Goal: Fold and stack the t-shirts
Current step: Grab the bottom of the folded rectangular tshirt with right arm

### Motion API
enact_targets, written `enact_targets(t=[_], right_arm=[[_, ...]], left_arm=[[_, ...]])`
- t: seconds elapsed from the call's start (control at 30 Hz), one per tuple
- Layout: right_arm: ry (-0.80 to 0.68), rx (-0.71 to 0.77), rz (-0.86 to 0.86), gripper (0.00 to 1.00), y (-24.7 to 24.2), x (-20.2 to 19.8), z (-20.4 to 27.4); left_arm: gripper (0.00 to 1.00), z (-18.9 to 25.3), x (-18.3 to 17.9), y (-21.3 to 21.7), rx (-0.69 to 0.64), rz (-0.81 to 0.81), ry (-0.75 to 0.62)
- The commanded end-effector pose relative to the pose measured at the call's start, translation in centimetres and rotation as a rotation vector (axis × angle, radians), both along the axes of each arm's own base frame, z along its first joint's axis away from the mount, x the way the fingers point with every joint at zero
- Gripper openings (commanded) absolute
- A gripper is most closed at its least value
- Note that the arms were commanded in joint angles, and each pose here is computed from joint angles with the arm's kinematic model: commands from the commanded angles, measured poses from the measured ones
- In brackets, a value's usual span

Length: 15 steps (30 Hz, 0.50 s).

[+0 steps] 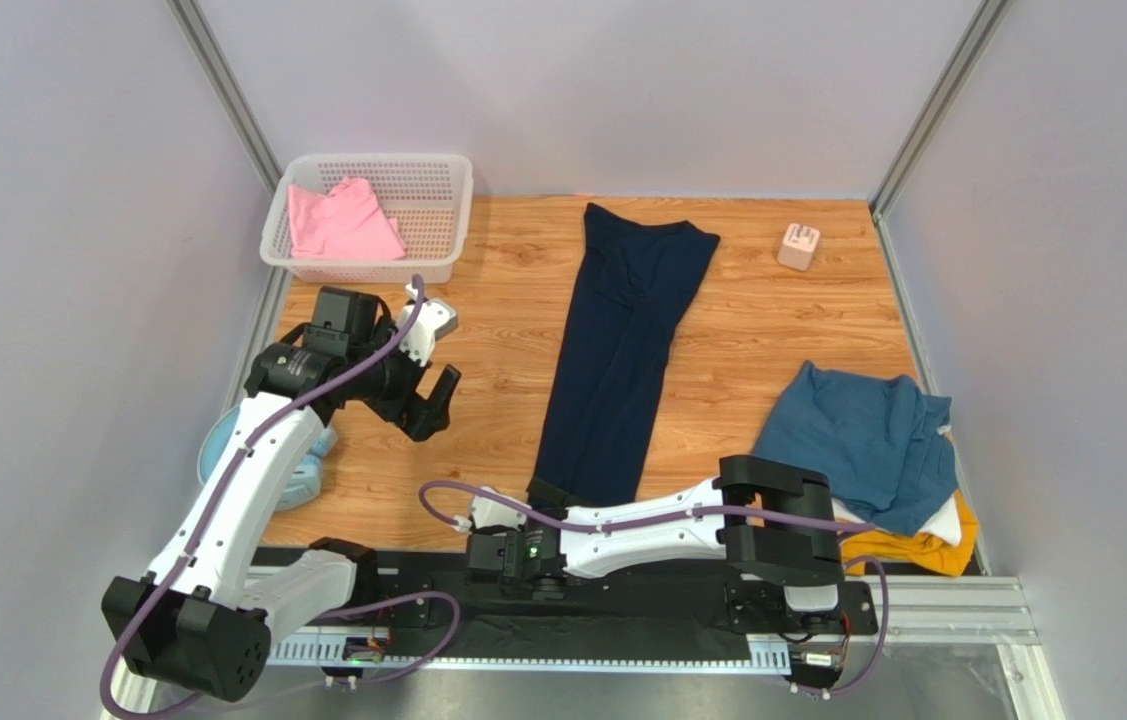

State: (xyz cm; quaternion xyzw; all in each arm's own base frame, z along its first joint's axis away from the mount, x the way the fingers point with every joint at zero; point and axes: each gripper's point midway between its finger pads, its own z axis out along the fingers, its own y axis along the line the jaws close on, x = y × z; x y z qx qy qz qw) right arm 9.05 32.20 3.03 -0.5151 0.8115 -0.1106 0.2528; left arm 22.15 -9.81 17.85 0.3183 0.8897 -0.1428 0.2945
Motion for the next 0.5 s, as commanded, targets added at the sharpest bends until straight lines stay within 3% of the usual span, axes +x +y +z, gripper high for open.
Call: enact_targets(t=[0.0,0.47], right_arm=[[-0.014,0.069,-0.006,0.90,1.1,0.3,-0.5],[0.014,0.081,-0.055,0.73,-0.3,3.2,-1.4]], left_arm=[[1.00,0.6,0.1,0.5,0.009,0.024,-0.029],[1.00,-0.3,0.3,1.0,0.035,0.027,-0.039]])
